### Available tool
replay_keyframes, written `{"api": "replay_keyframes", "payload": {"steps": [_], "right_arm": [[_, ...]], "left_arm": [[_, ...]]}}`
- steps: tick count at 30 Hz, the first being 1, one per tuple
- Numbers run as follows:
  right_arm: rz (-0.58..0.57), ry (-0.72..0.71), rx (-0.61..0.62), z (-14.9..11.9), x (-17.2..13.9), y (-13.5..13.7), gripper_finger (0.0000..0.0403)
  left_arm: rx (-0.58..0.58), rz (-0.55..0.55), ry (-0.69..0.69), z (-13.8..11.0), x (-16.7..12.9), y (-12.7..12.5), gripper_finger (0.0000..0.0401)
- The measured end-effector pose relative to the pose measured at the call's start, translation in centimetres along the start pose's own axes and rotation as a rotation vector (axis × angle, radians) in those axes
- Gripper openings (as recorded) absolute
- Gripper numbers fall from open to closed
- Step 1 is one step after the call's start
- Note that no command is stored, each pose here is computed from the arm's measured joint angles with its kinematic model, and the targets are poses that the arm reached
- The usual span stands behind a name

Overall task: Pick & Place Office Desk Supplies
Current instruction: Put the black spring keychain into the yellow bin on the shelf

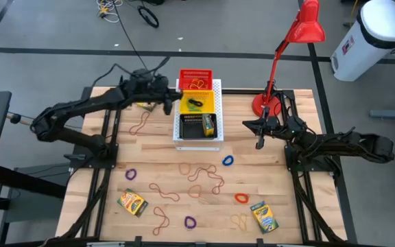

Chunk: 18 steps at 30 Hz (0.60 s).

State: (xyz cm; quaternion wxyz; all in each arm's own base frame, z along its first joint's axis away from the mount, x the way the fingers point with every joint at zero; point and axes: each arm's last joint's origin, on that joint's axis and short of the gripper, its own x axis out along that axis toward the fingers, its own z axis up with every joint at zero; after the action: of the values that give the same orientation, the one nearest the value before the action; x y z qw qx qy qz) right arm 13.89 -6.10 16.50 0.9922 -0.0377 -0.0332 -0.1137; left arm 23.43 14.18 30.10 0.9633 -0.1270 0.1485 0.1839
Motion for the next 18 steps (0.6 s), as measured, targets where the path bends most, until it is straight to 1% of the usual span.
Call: {"api": "replay_keyframes", "payload": {"steps": [6, 10, 14, 18], "right_arm": [[-0.001, -0.005, -0.015, 0.0, 0.0, 0.0, 0.0007], [-0.001, -0.005, -0.011, 0.0, 0.0, 0.0, 0.0007], [0.0, 0.0, 0.012, 0.0, 0.0, 0.0, 0.0007], [0.001, 0.021, 0.023, -0.2, 0.0, 0.0, 0.0007]], "left_arm": [[0.047, -0.017, 0.054, 1.4, 4.1, -0.1, 0.0026], [0.066, -0.01, 0.125, 1.3, 5.8, 0.3, 0.0035], [0.066, -0.002, 0.166, 1.2, 6.5, 0.5, 0.0048], [0.09, 0.017, 0.186, 1.0, 6.5, 0.3, 0.0084]]}}
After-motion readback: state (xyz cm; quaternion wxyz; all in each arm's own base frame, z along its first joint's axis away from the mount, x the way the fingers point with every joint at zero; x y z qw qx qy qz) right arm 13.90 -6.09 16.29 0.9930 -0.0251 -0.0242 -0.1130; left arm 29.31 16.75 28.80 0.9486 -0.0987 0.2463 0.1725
